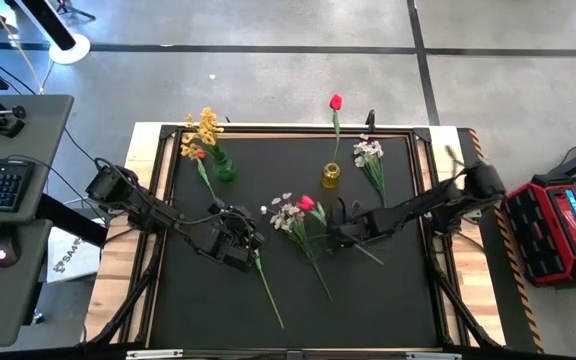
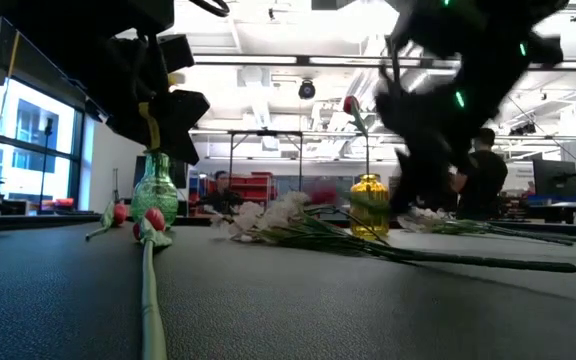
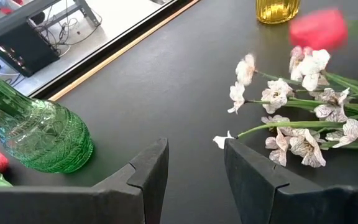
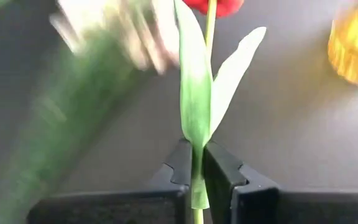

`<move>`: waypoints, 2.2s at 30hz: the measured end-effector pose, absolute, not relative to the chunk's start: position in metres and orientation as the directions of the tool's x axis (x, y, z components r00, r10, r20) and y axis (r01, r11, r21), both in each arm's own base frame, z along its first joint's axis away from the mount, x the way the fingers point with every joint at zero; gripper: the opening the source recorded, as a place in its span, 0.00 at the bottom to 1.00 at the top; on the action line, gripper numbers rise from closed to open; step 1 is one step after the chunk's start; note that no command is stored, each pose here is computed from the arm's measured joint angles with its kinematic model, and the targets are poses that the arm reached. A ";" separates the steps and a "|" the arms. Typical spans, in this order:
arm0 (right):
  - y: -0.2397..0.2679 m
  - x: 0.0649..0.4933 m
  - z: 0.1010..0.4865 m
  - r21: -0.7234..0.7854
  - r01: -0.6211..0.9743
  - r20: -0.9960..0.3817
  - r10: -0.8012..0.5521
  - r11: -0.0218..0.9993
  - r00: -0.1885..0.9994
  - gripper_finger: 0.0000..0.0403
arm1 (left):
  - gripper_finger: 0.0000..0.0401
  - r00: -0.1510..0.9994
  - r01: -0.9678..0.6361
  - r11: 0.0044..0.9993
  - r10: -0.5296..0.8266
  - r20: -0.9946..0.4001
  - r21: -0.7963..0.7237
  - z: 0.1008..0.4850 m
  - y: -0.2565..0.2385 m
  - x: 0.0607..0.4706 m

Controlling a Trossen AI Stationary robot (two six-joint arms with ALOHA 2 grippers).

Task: Sort flowers into vase by color
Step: Put the top right red flower into the yellow vase

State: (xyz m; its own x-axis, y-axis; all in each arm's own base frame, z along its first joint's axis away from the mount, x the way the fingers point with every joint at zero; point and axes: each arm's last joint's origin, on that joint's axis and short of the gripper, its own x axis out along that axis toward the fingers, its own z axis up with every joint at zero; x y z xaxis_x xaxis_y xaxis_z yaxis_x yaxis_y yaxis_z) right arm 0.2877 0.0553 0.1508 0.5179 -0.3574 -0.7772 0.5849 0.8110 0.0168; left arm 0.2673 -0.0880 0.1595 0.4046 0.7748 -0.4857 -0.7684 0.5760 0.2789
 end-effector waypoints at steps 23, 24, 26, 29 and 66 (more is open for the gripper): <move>-0.006 0.195 0.230 0.041 0.344 0.474 -0.321 0.938 0.820 0.00 | 0.36 0.468 -0.760 0.598 0.776 -0.423 0.256 0.163 -0.096 0.274; -0.009 0.196 0.234 0.025 0.347 0.497 -0.313 0.937 0.809 0.00 | 0.36 0.473 -0.756 0.602 0.773 -0.422 0.256 0.163 -0.096 0.275; -0.018 0.200 0.243 0.002 0.353 0.528 -0.301 0.936 0.794 0.00 | 0.36 0.483 -0.749 0.610 0.769 -0.419 0.259 0.164 -0.097 0.277; -0.035 0.210 0.256 -0.012 0.362 0.548 -0.296 0.932 0.782 0.00 | 0.36 0.497 -0.739 0.622 0.763 -0.414 0.261 0.164 -0.098 0.279; -0.094 0.244 0.252 -0.032 0.521 0.376 -0.473 0.853 0.797 0.00 | 0.36 0.520 -0.719 0.652 0.735 -0.434 0.242 0.165 -0.101 0.283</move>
State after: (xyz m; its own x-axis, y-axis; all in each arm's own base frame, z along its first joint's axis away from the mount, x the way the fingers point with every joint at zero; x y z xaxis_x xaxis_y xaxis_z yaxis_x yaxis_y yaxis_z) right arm 0.2442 -0.0936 0.2524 0.7968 -0.4733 0.3757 0.5214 0.8527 -0.0316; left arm 0.2826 -0.1008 0.1649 0.5202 0.7354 -0.4341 -0.7188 0.6516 0.2425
